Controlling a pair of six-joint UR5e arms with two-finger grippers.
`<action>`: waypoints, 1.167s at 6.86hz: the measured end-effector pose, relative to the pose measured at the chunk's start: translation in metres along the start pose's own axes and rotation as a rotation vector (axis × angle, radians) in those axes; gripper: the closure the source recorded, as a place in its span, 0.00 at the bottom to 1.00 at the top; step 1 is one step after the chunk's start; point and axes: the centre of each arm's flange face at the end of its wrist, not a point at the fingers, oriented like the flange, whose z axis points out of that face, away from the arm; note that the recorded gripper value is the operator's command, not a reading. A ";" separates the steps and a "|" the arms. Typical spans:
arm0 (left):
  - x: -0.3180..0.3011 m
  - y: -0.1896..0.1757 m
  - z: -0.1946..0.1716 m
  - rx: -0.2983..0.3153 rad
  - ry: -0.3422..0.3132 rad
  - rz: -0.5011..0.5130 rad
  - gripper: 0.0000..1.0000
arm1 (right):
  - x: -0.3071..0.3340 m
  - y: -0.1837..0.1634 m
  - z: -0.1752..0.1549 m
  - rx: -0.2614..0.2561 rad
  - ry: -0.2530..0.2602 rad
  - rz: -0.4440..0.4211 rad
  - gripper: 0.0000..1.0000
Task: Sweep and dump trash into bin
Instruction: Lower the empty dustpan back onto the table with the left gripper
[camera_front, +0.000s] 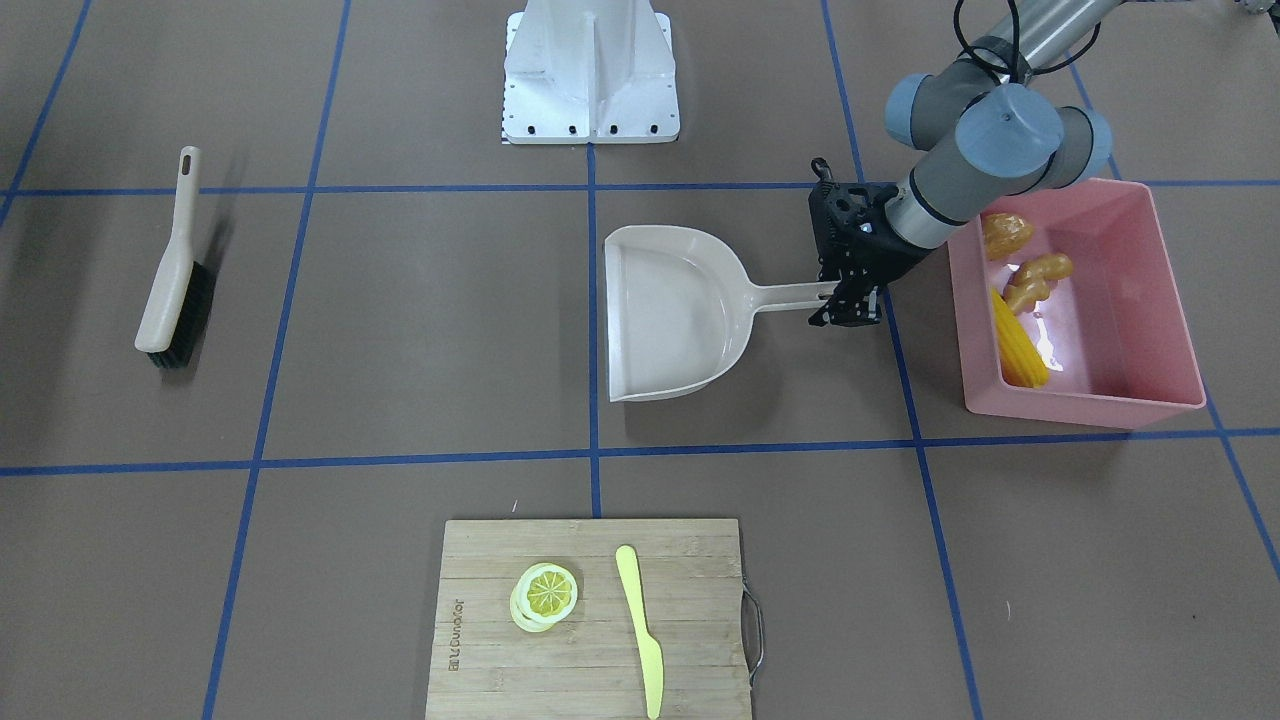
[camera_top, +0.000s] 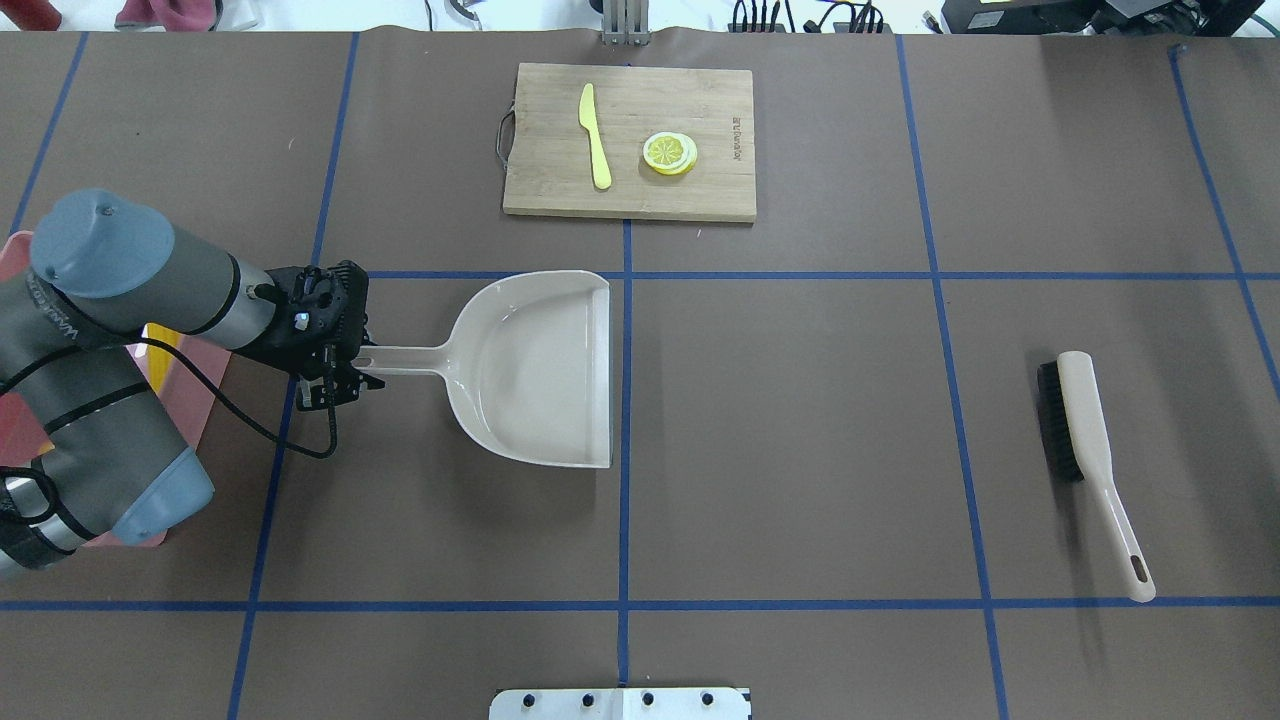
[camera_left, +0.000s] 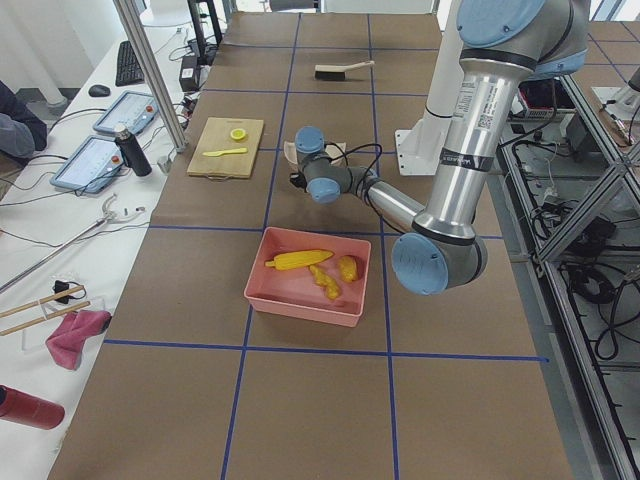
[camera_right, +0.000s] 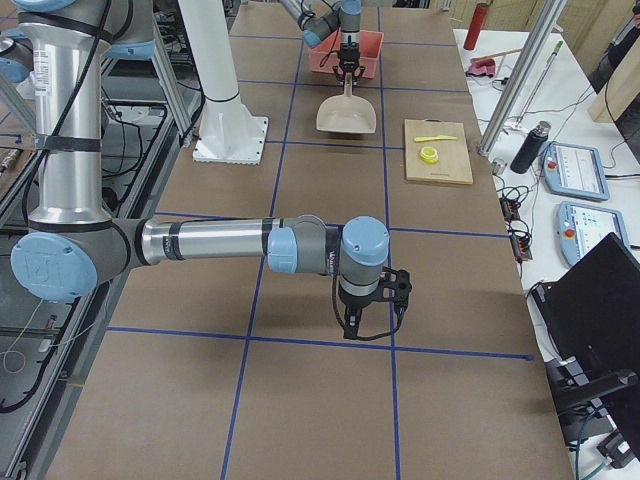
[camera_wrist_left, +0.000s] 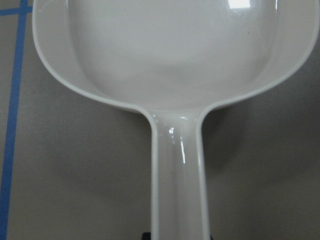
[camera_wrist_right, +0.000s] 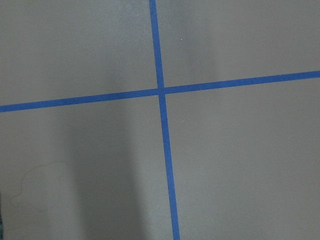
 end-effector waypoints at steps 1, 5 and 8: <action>-0.001 0.002 0.000 -0.008 -0.016 -0.018 1.00 | 0.001 0.000 0.001 0.000 -0.001 0.000 0.00; 0.003 0.006 0.006 -0.030 -0.021 0.087 1.00 | -0.001 0.000 0.001 -0.003 -0.021 0.000 0.00; 0.009 0.005 0.013 -0.034 -0.005 0.095 1.00 | -0.002 0.003 0.001 -0.006 -0.042 0.002 0.00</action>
